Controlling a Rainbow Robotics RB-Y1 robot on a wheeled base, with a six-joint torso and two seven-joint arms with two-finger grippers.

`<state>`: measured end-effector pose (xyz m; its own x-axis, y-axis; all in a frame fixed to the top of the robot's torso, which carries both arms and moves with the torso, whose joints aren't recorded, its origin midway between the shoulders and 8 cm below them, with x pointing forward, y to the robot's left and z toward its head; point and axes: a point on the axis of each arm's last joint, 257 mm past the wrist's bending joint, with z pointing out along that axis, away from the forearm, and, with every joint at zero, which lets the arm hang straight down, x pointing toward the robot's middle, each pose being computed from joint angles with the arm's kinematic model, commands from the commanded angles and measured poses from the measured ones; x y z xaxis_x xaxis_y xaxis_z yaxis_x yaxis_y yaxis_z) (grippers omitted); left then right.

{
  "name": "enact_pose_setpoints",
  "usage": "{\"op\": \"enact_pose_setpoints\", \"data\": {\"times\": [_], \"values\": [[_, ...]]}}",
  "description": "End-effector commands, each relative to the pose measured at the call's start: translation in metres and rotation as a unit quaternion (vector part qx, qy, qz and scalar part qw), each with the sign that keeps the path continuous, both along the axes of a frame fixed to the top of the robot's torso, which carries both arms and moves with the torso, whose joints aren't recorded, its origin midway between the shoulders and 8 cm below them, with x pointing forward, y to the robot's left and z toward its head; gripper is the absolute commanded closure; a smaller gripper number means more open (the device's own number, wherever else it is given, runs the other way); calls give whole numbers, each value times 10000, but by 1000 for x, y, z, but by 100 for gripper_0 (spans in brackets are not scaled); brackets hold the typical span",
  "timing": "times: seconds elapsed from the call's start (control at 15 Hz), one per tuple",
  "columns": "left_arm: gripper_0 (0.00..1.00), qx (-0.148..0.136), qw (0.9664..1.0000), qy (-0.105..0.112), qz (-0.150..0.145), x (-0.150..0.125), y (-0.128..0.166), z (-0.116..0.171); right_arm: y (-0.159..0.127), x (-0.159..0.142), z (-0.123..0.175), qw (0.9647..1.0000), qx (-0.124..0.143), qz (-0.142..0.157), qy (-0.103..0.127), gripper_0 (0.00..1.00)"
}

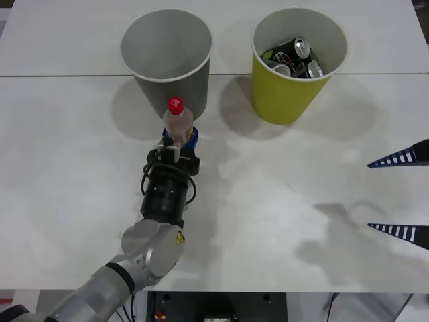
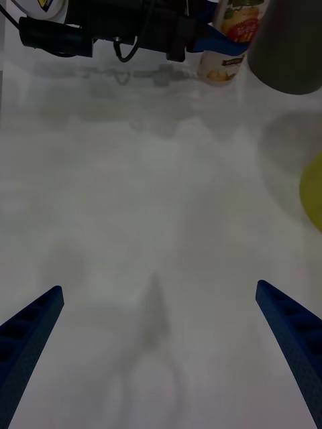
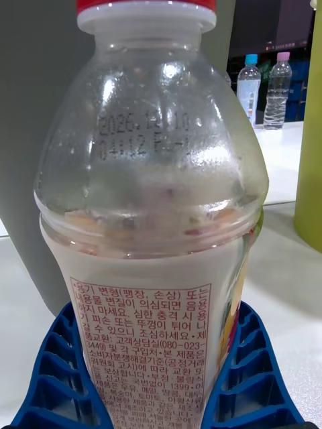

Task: Put the can into the green bin and the plastic bottle into the gray bin

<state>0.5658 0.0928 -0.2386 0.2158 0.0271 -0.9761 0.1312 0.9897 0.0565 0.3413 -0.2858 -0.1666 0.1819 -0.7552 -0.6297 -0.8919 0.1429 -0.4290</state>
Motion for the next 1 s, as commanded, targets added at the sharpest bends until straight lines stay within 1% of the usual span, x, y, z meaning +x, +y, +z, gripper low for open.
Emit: {"op": "enact_pose_setpoints", "data": {"times": [0.07, 0.27, 0.47, 0.6, 0.73, 0.87, 0.93, 1.0], "values": [[100, 47, 10000, -24, -16, -1, 0, 0, 0, 0, 0, 10000, 0, 0, 0, 0], [100, 133, 9999, -78, -41, -5, 4, 1, 0, 0, 0, 10000, 0, 0, 0, 0], [100, 130, 9996, 31, -240, -17, 6, 2, 0, 0, 0, 10000, 0, 0, 0, 0], [100, 235, 9986, 183, -433, -27, 12, 7, 0, 0, 0, 10000, 0, 0, 0, 0], [100, 432, 9968, 336, -584, -38, 23, 15, 0, 0, 0, 10000, 0, 0, 0, 0], [100, 627, 9941, 527, -708, -52, 34, 20, 0, 0, 0, 10000, 0, 0, 0, 0], [100, 725, 9931, 557, -732, -55, 37, 23, 0, 0, 0, 10000, 0, 0, 0, 0], [100, 880, 9908, 649, -792, -60, 42, 25, 0, 0, 0, 10000, 0, 0, 0, 0]]}}
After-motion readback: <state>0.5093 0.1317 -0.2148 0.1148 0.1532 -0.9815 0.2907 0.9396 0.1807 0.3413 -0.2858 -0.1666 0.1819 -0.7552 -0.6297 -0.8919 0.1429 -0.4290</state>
